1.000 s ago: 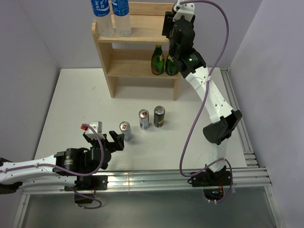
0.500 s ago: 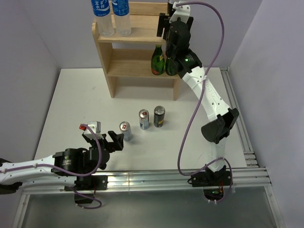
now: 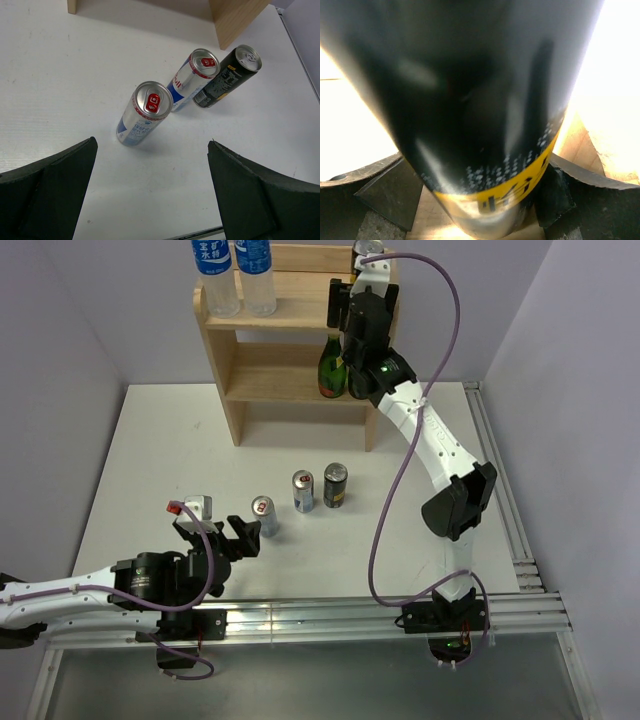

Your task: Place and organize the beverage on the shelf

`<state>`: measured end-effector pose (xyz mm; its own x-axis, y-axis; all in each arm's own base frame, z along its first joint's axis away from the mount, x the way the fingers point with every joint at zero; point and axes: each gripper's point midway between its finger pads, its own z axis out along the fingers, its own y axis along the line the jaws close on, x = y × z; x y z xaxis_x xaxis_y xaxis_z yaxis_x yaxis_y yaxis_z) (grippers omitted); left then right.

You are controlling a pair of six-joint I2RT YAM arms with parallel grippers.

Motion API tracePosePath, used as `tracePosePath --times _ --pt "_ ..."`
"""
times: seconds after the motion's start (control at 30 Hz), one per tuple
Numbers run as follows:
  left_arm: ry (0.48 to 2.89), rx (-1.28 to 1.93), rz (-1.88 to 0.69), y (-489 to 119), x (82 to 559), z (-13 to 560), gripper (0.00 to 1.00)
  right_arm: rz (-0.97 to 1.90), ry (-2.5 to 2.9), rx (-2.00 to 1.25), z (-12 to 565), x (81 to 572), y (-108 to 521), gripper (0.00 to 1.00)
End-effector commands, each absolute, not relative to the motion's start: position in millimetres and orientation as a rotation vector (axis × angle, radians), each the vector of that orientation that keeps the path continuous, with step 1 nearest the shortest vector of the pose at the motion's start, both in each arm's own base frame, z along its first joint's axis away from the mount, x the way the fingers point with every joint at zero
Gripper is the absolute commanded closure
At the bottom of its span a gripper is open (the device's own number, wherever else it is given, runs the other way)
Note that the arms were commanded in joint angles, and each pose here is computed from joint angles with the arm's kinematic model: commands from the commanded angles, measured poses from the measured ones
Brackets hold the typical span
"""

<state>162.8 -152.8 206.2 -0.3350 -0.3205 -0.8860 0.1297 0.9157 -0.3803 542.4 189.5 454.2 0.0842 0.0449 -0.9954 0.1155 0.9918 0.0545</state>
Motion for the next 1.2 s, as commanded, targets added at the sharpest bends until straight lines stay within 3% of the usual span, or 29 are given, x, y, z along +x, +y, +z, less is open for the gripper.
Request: tracePosePath --times 0.0,1.17 --pt "1.851 -0.138 -0.474 -154 162 209 0.01 -0.112 1.511 0.186 449 536 164 0.16" --pt "1.847 -0.141 -0.48 -153 162 210 0.01 -0.034 1.572 0.223 436 479 154 0.15"
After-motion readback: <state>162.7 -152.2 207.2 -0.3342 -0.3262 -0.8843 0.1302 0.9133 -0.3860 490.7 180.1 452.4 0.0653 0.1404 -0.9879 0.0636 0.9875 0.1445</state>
